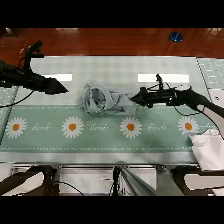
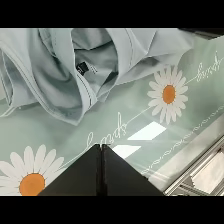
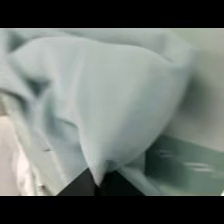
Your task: Fold the shirts.
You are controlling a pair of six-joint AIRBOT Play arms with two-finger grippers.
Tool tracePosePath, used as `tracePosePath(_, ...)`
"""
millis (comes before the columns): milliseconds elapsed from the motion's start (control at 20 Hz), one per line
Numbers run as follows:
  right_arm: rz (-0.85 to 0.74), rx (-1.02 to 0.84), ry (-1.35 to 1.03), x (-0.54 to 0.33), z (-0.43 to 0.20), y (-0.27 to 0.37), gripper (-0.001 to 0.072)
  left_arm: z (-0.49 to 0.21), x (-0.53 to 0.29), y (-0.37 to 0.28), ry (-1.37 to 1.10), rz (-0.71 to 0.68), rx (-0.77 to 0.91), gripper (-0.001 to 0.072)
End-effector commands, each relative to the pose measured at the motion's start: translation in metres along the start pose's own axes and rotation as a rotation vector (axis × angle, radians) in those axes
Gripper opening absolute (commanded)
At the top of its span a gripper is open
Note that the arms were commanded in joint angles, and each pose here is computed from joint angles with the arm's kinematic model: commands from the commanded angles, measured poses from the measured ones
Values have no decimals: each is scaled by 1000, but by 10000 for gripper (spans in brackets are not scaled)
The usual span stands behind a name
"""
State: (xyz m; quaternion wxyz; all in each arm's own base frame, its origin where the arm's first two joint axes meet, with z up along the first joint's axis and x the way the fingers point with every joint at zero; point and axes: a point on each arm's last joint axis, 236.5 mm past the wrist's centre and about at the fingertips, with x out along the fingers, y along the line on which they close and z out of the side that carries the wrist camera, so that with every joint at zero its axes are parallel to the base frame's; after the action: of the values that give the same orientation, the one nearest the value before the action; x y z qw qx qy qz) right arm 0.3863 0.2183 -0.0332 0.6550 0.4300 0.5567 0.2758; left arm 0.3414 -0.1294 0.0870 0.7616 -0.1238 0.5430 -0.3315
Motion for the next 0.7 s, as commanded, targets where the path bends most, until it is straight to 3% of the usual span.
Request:
tracePosePath(0,143,-144,7,-55,-2,86,24,0,0,1,-2,2,0,35)
tracePosePath(100,112,-207,-71,-114,3,134,24,1,0,1,-3,2,4,35)
tracePosePath(200,-34,-242,-157,-174,3,155,23,0,0,1,-2,2,4,35)
tracePosePath(400,-489,-148,-189,-311,-28,112,24,1,0,1,-2,1,7,36)
tracePosePath(450,-601,-92,-297,-353,-23,98,23,1,0,1,-3,1,25,36)
tracePosePath(650,-736,129,-561,-449,-25,58,23,-2,0,0,8,-4,54,36)
